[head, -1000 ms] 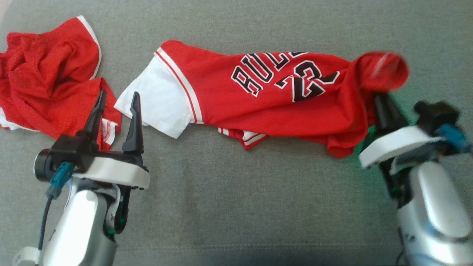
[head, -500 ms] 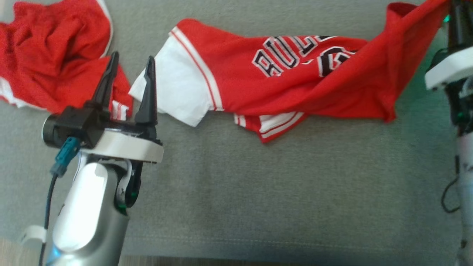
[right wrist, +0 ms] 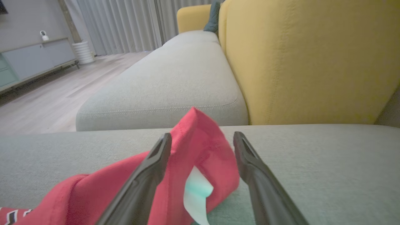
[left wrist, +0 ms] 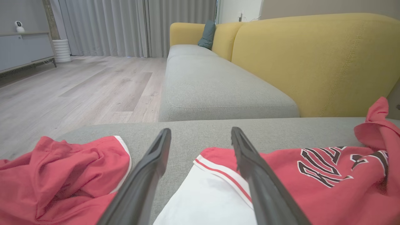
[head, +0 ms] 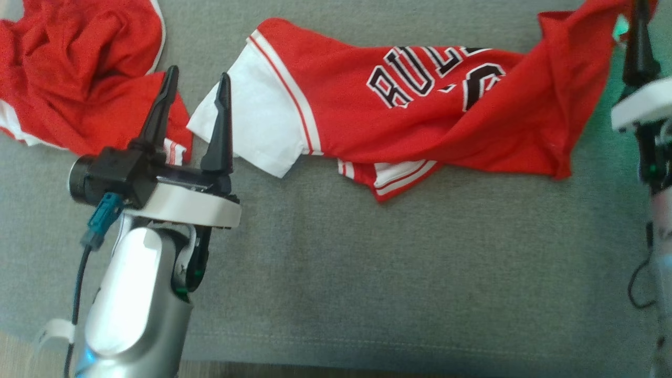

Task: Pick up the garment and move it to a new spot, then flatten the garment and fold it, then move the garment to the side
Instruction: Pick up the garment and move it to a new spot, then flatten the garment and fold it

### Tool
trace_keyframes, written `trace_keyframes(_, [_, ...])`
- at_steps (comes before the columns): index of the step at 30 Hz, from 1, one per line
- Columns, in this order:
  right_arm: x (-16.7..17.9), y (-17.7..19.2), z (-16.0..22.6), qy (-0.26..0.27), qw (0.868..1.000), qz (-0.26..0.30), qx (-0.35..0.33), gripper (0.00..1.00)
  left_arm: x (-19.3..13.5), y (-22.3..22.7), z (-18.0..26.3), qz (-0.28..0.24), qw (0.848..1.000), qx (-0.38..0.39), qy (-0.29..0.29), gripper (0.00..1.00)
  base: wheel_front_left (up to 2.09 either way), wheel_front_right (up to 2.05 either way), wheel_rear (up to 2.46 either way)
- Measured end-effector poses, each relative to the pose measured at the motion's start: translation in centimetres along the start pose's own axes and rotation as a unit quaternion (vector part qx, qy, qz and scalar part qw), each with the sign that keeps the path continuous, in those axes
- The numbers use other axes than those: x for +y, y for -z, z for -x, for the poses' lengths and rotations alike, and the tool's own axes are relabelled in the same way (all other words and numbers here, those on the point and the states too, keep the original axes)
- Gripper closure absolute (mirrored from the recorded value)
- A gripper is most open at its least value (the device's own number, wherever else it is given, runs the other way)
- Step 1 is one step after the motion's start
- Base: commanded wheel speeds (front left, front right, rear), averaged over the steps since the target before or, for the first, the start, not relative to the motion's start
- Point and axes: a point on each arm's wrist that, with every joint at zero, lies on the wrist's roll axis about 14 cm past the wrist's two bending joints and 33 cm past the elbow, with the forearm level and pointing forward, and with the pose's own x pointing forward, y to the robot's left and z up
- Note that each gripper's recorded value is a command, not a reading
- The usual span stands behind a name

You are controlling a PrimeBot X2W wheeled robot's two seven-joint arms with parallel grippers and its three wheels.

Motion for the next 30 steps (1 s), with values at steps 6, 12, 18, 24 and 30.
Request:
trace_keyframes(6, [-0.3, -1.5, 4.0, 0.010, 0.999, 0.003, -0.051, 0.00, -0.1, -0.8, 0.6, -0.005, 1.000, -0.007, 0.000, 0.00, 0.00, 0.00, 0.00])
trace_keyframes(12, [1.8, -2.9, 8.8, 0.001, 0.997, 0.000, -0.081, 0.00, -0.5, -0.6, 2.3, -0.004, 1.000, 0.004, 0.003, 0.00, 0.00, 0.00, 0.00])
trace_keyframes(18, [3.1, -2.2, 13.3, 0.000, 0.998, -0.013, -0.061, 0.00, -1.0, -1.2, 3.4, -0.008, 1.000, 0.000, 0.009, 0.00, 0.00, 0.00, 0.00])
trace_keyframes(24, [5.0, -2.4, 15.0, -0.019, 0.998, -0.019, -0.053, 0.00, -1.3, -1.4, 3.9, -0.008, 1.000, 0.000, 0.012, 0.00, 0.00, 0.00, 0.00])
trace_keyframes(30, [5.1, -2.6, 15.3, -0.020, 0.998, -0.019, -0.051, 0.00, -1.2, -1.1, 4.2, -0.009, 1.000, 0.004, 0.009, 0.00, 0.00, 0.00, 0.00])
